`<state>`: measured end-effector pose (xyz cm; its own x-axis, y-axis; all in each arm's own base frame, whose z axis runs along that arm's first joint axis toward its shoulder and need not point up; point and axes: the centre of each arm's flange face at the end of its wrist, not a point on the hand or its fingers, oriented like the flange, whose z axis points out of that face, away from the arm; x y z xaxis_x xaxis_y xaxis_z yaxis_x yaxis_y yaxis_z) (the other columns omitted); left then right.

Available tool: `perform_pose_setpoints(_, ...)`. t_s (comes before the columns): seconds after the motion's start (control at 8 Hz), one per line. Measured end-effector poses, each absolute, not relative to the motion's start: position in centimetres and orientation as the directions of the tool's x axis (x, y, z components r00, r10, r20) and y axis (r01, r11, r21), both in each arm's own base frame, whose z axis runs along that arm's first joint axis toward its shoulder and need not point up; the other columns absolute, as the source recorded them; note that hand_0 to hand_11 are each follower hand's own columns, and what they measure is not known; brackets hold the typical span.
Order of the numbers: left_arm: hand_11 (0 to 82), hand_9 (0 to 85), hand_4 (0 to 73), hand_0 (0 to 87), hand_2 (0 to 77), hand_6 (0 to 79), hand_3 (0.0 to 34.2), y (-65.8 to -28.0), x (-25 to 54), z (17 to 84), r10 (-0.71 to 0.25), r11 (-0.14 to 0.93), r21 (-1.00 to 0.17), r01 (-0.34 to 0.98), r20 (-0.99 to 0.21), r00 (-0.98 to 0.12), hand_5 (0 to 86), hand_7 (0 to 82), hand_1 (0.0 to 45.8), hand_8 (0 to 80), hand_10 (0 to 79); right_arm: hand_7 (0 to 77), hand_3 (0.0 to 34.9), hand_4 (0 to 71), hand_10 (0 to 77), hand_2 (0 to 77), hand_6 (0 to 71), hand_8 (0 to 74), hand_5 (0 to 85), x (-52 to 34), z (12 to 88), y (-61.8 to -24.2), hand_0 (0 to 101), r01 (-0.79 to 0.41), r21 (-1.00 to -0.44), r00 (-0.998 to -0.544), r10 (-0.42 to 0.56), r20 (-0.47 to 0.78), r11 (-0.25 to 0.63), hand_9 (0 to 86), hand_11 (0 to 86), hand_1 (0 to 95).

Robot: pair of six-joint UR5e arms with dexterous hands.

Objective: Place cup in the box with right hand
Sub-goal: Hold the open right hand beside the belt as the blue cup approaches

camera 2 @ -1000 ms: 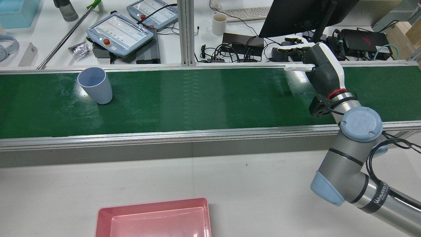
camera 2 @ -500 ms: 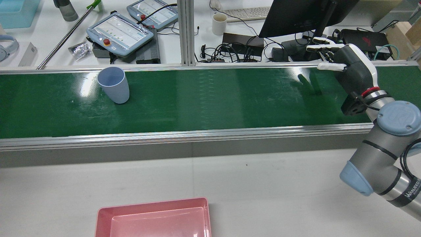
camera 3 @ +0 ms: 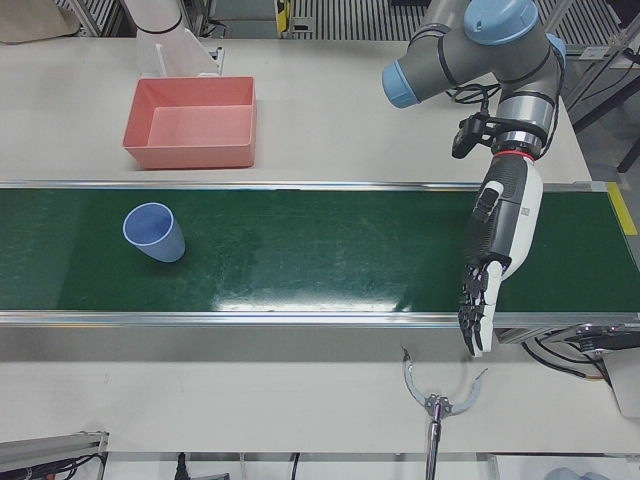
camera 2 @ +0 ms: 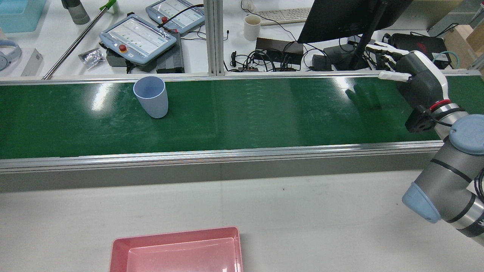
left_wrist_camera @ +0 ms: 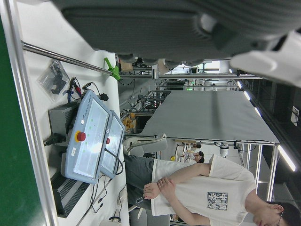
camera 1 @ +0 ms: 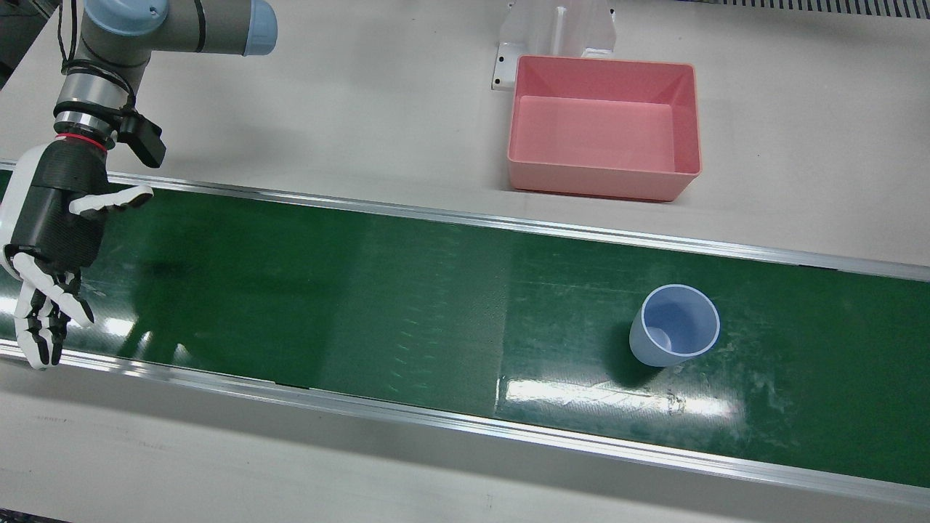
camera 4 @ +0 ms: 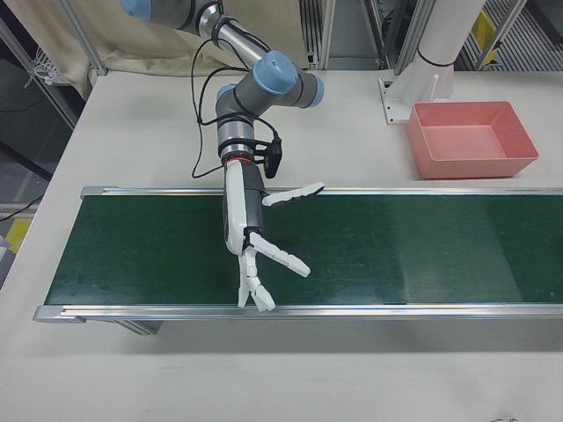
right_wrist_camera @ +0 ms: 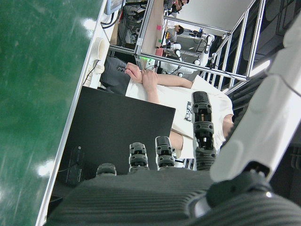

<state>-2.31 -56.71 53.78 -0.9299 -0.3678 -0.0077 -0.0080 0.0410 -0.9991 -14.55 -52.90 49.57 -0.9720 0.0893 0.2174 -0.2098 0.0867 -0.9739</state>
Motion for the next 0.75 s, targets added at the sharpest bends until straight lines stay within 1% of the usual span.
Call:
perform_pose_setpoints(0.12, 0.0, 0.0, 0.0, 0.0, 0.5, 0.0, 0.0, -56.7, -2.3, 53.8, -0.368, 0.041, -0.999, -0.008, -0.008, -0.93, 0.0, 0.0, 0.5, 0.0, 0.0, 20.7, 9.6, 25.1, 0.5, 1.1, 3.3, 7.6, 3.8, -14.6, 49.6, -52.9, 48, -0.22, -0.972, -0.97, 0.09, 0.228, 0.088, 9.8, 1.1, 5.4)
perform_pose_setpoints(0.25, 0.0, 0.5, 0.0, 0.0, 0.5, 0.0, 0.0, -56.7, -2.3, 53.8, -0.368, 0.041, -0.999, -0.008, -0.008, -0.93, 0.0, 0.0, 0.5, 0.0, 0.0, 20.7, 9.6, 23.5, 1.6, 1.1, 3.3, 7.6, 3.8, -14.8, 49.7, -52.7, 48, -0.226, -0.97, -0.968, 0.094, 0.234, 0.089, 9.8, 6.0, 5.4)
perform_pose_setpoints(0.38, 0.0, 0.0, 0.0, 0.0, 0.5, 0.0, 0.0, -56.7, -2.3, 53.8, -0.368, 0.041, -0.999, -0.008, -0.008, -0.93, 0.0, 0.0, 0.5, 0.0, 0.0, 19.6, 9.6, 23.5, 1.6, 1.1, 3.3, 7.6, 3.8, -15.3, 49.8, -52.5, 48, -0.232, -0.969, -0.965, 0.104, 0.241, 0.091, 9.8, 3.3, 5.4)
perform_pose_setpoints(0.62, 0.0, 0.0, 0.0, 0.0, 0.5, 0.0, 0.0, -56.7, -2.3, 53.8, -0.369, 0.041, -0.999, -0.008, -0.008, -0.93, 0.0, 0.0, 0.5, 0.0, 0.0, 19.1, 9.5, 22.4, 1.6, 1.1, 2.7, 7.6, 3.8, -17.3, 49.8, -52.0, 48, -0.257, -0.961, -0.953, 0.136, 0.269, 0.104, 9.8, 3.3, 5.4)
perform_pose_setpoints(0.75, 0.0, 0.0, 0.0, 0.0, 0.5, 0.0, 0.0, -56.7, -2.3, 53.8, -0.369, 0.041, -0.999, -0.008, -0.008, -0.93, 0.0, 0.0, 0.5, 0.0, 0.0, 19.1, 10.5, 20.2, 1.6, 1.1, 2.7, 7.6, 3.8, -17.8, 49.7, -51.9, 48, -0.263, -0.959, -0.95, 0.143, 0.277, 0.109, 9.8, 3.3, 5.4)
